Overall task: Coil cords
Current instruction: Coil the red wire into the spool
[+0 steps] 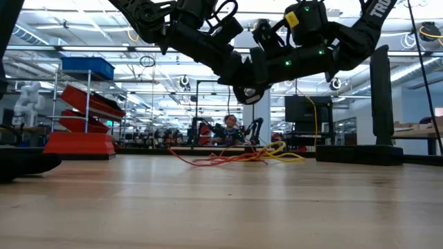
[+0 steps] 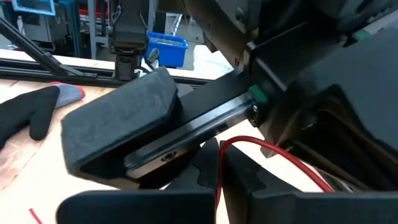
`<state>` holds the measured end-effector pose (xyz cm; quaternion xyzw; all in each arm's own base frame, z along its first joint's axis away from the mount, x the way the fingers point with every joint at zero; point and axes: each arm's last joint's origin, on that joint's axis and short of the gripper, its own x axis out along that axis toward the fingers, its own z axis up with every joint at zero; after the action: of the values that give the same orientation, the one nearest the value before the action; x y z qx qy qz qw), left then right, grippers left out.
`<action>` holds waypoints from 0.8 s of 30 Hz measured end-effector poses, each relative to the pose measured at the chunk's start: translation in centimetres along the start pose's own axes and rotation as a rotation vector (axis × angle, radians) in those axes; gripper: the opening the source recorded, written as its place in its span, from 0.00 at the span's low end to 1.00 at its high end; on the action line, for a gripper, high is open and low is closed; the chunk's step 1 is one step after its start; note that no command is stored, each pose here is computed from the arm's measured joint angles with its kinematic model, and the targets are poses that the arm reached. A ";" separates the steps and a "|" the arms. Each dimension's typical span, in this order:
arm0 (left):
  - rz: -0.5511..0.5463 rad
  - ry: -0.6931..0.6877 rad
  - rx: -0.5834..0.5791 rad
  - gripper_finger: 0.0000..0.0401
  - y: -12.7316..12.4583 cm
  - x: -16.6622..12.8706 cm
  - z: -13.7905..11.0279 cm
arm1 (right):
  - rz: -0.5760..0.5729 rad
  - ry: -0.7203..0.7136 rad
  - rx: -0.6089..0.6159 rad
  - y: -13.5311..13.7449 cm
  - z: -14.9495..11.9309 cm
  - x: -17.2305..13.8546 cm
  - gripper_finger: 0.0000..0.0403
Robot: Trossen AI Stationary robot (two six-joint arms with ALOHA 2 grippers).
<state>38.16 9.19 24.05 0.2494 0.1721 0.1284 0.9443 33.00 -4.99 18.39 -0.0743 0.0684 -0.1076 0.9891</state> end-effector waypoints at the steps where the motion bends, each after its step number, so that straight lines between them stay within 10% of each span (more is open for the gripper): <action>1: 0.003 -0.005 -0.003 0.00 0.0 0.0 0.1 | -0.002 0.000 -0.001 0.0 0.0 0.0 0.00; 24: 0.150 -0.046 -0.141 0.00 1.3 -0.1 0.5 | -0.114 0.078 -0.132 0.5 -2.0 0.7 0.00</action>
<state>38.10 10.04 25.16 0.1975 0.1217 0.2047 0.9509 33.45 -4.88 16.28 -0.1390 0.1095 -0.1618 0.9708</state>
